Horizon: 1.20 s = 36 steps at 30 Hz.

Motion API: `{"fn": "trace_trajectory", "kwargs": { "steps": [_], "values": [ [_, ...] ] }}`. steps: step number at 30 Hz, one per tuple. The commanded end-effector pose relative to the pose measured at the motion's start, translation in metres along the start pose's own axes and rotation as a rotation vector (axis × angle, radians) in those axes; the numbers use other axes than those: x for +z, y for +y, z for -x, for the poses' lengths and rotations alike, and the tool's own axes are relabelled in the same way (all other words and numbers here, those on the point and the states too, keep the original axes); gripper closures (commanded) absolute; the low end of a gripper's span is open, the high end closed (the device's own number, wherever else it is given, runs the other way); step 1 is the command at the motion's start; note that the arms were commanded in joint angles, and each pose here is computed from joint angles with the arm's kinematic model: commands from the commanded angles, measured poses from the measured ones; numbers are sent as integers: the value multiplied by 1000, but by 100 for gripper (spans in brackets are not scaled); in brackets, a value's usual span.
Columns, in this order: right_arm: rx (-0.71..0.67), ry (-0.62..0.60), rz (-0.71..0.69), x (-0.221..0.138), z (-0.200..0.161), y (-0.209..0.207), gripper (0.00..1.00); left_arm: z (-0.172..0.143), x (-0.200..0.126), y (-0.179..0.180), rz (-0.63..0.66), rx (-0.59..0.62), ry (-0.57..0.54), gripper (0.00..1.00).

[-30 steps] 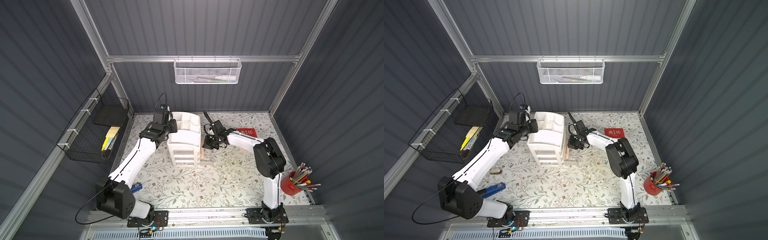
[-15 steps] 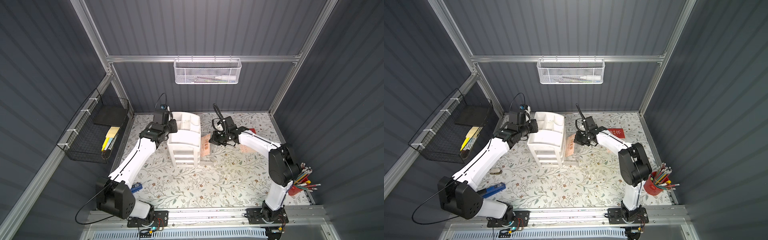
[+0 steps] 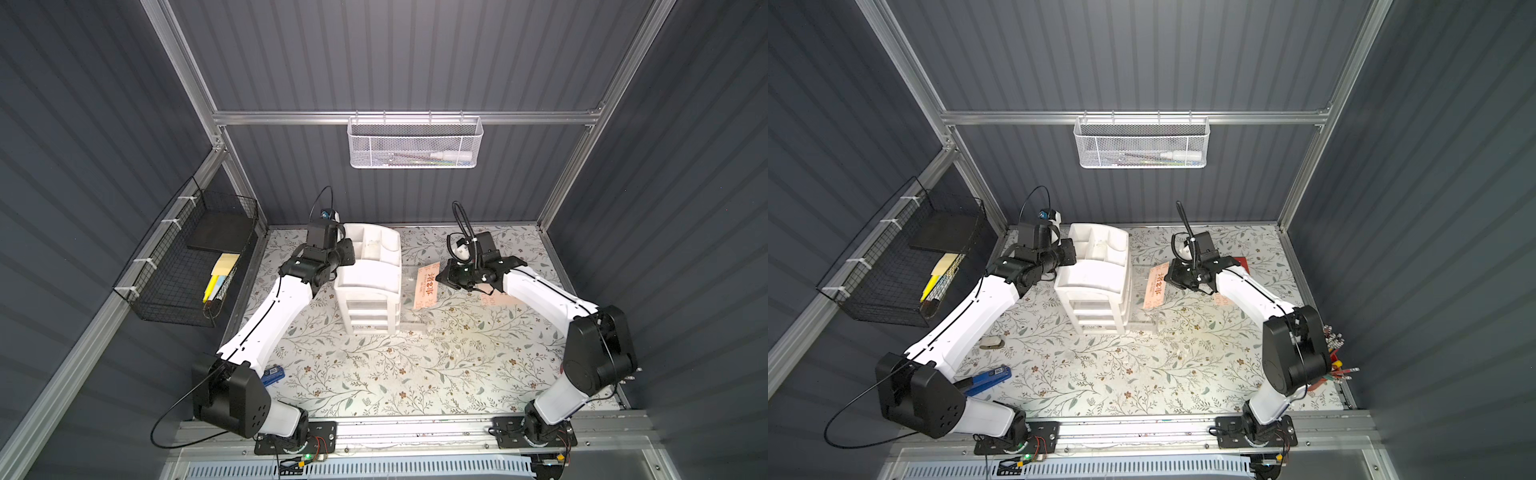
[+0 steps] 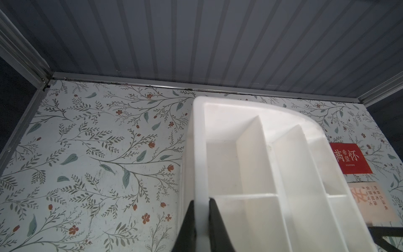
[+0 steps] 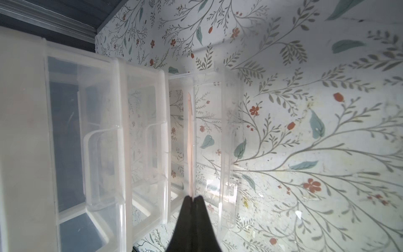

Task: Take the postcards out of the drawer
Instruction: Pick up the postcard from the drawer, then place the postcard at the center of the board.

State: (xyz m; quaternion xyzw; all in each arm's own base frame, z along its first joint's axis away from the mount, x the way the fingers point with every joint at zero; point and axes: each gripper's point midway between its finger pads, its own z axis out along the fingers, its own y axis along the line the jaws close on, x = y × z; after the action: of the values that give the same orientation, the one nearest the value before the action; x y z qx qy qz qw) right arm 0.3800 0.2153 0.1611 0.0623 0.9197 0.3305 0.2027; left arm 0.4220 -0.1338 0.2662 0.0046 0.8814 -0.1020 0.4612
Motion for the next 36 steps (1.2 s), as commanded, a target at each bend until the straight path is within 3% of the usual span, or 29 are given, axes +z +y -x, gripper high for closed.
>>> {"fn": "trace_trajectory", "kwargs": {
  "steps": [1, 12, 24, 36],
  "values": [
    [-8, -14, -18, -19, -3, -11, 100, -81, 26, 29, 98, 114, 264, 100],
    [16, -20, -157, -71, -22, -69, 100, -79, 24, 28, 92, 113, 252, 100],
    [61, 74, -198, -60, -43, -95, 100, -78, 24, 27, 89, 114, 250, 100],
    [45, 82, -167, -55, -39, -91, 100, -65, 22, 20, 59, 113, 226, 100]
  ]
}}
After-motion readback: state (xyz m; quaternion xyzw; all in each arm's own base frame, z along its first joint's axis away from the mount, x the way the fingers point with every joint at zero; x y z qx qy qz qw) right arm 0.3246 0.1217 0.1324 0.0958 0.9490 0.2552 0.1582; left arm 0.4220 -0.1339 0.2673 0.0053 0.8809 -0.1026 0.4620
